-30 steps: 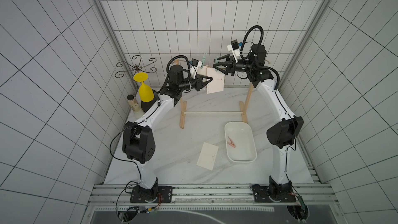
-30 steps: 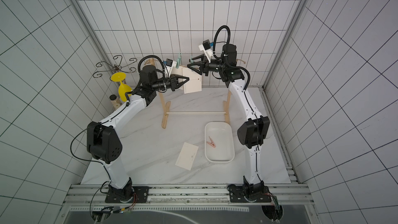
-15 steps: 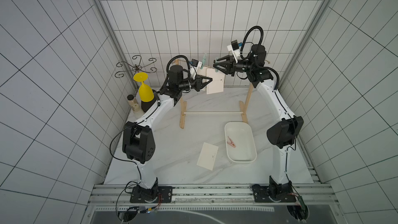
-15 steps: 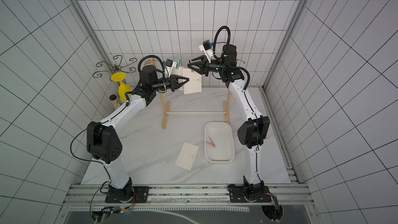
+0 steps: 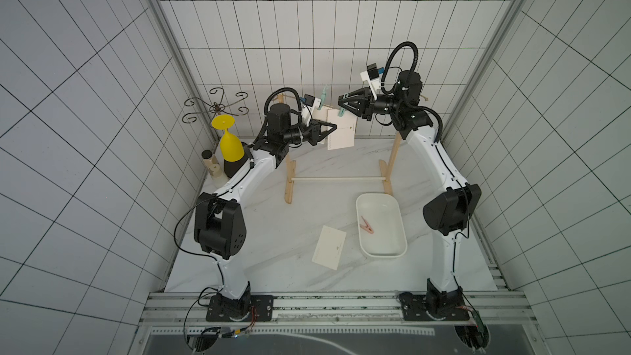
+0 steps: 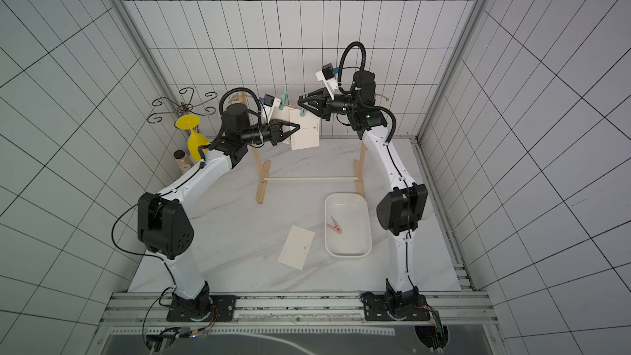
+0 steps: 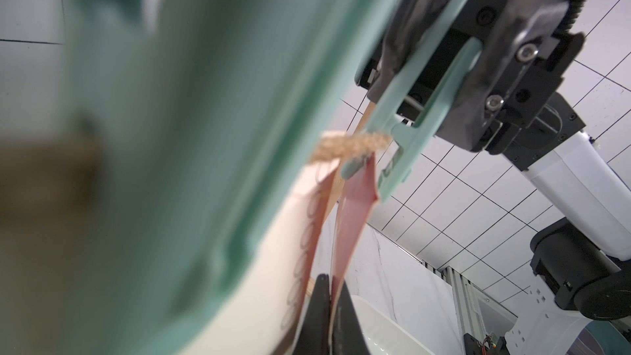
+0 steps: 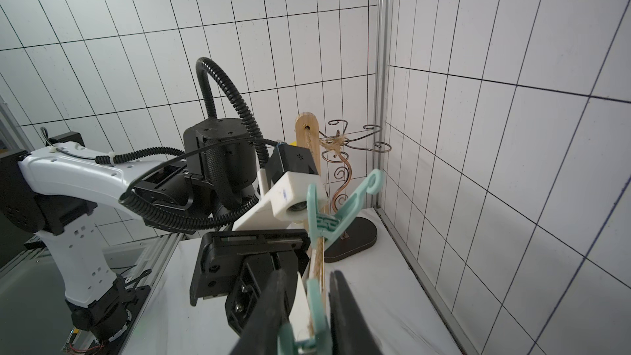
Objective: Remove the postcards from the strings
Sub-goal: Remove the clamp from the clothesline.
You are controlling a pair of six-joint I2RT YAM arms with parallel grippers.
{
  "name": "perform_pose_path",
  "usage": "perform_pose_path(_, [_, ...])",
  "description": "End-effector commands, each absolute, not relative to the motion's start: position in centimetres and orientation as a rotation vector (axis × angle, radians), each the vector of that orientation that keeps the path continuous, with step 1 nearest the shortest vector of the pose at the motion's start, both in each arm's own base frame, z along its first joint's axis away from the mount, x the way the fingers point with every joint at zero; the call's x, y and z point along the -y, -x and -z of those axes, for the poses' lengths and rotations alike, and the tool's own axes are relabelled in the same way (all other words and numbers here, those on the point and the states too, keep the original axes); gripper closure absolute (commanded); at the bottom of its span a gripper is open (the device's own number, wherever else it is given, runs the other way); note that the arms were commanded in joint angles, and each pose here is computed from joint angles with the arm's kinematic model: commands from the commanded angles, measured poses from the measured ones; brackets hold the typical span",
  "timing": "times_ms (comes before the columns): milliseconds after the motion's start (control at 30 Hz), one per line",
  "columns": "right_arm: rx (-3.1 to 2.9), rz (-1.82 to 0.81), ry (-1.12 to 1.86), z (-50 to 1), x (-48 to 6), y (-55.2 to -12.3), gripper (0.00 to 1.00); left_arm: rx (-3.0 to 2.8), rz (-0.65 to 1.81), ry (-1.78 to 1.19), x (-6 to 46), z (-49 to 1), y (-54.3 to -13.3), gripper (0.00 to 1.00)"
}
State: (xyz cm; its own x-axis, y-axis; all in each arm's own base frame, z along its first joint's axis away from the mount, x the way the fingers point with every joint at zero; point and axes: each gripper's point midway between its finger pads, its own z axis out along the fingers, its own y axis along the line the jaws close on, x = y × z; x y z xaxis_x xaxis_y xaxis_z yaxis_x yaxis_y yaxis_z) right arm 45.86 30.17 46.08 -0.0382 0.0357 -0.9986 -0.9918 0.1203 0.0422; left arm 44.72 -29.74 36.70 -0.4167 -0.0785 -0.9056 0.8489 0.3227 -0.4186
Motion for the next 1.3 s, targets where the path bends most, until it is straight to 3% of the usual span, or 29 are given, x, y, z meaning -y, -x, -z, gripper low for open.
perform_pose_path(0, [-1.273, -1.205, 1.099, -46.1, -29.9, -44.5, 1.0, -1.63, 1.232, -0.714, 29.7, -37.6, -44.9, 1.0])
perform_pose_path(467, [-1.125, -1.036, 0.913, -51.0, -27.8, -44.7, 1.0, -1.677, 1.167, -0.728, 30.4, -35.7, -43.2, 1.0])
perform_pose_path(967, [-0.961, -1.118, 0.805, -54.1, -24.3, -43.4, 1.0, -1.663, 1.136, -0.683, 29.6, -35.5, -41.3, 1.0])
perform_pose_path(1267, [-0.911, -1.143, 0.814, -54.6, -22.9, -38.6, 1.0, -1.63, 1.147, -0.577, 27.5, -36.0, -38.4, 1.0])
